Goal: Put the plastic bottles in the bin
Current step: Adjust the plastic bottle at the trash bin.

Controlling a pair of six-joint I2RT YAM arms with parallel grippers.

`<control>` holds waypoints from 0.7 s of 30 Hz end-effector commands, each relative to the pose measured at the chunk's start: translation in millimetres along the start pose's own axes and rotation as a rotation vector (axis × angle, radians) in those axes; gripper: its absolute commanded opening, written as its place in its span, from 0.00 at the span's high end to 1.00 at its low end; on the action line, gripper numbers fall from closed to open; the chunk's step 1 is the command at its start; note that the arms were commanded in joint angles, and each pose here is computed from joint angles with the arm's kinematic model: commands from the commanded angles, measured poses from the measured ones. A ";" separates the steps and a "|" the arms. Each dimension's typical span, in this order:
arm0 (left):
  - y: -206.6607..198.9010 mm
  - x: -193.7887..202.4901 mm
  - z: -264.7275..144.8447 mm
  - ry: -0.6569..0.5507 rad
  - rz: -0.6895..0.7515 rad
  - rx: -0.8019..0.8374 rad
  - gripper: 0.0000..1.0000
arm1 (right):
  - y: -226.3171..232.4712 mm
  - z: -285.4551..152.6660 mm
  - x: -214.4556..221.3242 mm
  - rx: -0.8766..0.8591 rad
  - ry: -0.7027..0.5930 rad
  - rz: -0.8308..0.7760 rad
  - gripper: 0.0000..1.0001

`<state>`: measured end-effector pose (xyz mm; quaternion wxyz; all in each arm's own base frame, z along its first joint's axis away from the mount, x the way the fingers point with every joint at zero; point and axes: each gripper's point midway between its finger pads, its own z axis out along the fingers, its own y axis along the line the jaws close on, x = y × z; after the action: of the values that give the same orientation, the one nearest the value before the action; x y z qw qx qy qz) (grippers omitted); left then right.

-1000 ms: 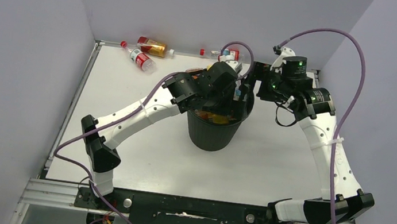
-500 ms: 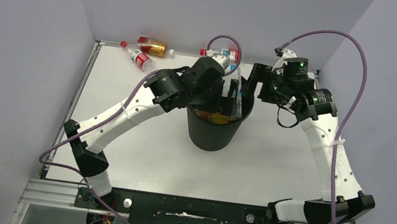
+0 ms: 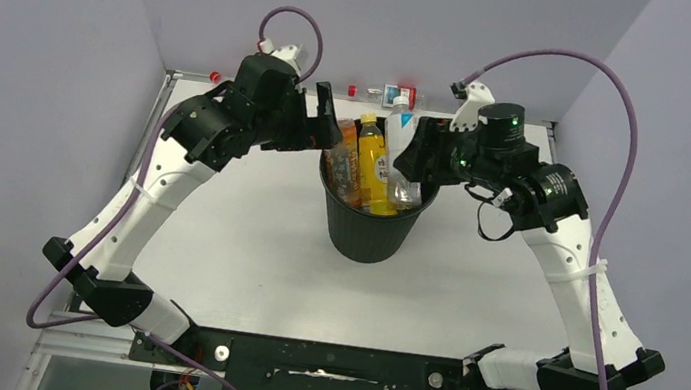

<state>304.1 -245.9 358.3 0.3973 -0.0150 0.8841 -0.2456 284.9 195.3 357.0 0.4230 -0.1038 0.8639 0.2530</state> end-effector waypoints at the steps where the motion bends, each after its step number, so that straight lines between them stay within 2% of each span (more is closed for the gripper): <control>1: 2.6 -7.2 -6.3 -0.024 0.012 0.043 0.08 | 7.7 13.2 11.4 0.009 0.025 -0.057 0.32; 6: 4.8 -4.3 -0.8 -0.017 0.006 0.046 0.08 | -36.2 40.1 50.3 0.216 0.172 -0.056 0.44; 9: 6.5 -3.5 1.2 -0.013 0.006 0.044 0.08 | -49.9 40.2 56.2 0.290 0.179 -0.044 0.47; 17: 10.8 -2.6 7.5 -0.004 0.004 0.041 0.08 | -47.0 32.3 41.0 0.295 0.137 -0.057 0.47; 21: 13.7 -4.3 7.0 -0.010 0.000 0.038 0.08 | -30.7 14.1 15.2 0.245 0.046 -0.067 0.36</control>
<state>307.9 -234.3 330.3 0.3698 -0.0145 0.8980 -0.2382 297.3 182.8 282.4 0.3653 -0.0891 0.9185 0.1225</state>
